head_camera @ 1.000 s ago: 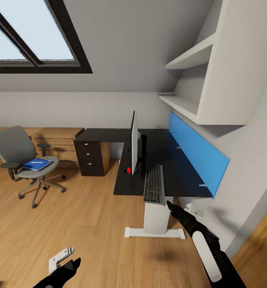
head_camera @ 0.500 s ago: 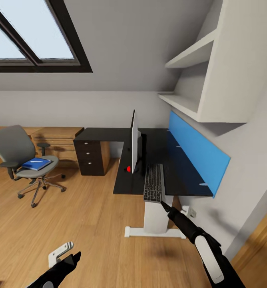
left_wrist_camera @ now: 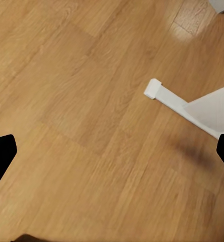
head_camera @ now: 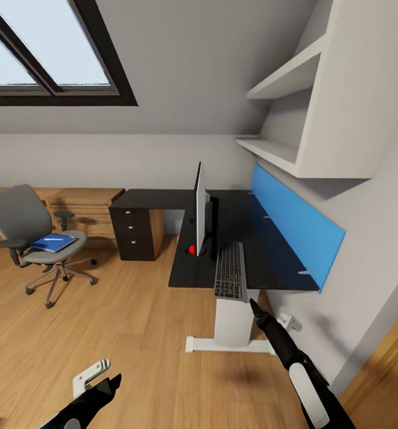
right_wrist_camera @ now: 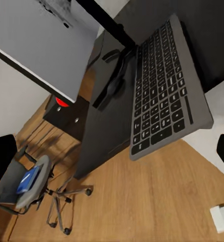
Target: In the bedroom, organize the workspace by keeping the computer under the desk, ensuring the monitor is on the desk, placing the keyboard on the desk next to the monitor, placing the mouse on the desk next to the keyboard, moving the folder from the swivel chair onto the desk next to the mouse, stacking the notebook on top of the folder with the pen on top of the notebook, and positioning the swivel chair next to the desk.
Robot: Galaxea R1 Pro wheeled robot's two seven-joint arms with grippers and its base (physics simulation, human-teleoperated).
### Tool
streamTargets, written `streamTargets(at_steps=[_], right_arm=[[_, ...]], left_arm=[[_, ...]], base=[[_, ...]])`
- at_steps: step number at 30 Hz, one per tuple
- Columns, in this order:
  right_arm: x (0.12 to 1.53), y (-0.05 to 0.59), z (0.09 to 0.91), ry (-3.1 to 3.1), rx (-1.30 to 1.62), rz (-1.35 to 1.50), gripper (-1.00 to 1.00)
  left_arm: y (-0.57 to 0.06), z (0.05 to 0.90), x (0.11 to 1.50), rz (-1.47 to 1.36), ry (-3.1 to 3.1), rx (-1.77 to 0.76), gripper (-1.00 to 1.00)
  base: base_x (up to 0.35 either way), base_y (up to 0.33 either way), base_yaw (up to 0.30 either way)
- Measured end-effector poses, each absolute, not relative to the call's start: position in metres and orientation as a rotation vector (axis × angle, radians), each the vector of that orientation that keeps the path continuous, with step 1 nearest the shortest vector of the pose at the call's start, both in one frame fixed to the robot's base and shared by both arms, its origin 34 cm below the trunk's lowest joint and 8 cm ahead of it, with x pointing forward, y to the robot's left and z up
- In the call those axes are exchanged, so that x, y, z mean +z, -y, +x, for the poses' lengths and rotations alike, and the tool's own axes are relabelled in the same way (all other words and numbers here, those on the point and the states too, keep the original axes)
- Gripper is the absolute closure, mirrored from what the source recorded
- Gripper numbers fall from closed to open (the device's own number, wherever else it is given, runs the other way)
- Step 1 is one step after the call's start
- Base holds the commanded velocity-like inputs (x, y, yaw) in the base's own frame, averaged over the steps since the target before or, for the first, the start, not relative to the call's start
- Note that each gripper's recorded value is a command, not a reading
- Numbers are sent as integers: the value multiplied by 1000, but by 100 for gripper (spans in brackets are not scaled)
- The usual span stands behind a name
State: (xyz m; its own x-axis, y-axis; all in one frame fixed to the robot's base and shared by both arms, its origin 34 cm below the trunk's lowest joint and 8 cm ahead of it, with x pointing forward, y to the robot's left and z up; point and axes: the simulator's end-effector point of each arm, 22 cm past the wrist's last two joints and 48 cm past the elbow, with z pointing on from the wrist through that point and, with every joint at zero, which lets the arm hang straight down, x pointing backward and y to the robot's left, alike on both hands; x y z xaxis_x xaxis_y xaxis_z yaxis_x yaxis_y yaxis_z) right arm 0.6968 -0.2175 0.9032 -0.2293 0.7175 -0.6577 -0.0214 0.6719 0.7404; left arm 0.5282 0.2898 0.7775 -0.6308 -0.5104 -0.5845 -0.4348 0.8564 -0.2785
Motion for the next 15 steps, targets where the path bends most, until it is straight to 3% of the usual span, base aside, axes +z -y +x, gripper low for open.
streamTargets(at_steps=[15], right_arm=[[881,197,692,-1569,618,468,-100]], left_arm=[[-289,530,757,-681,-2348,-149,-100]], base=[[0,0,0]])
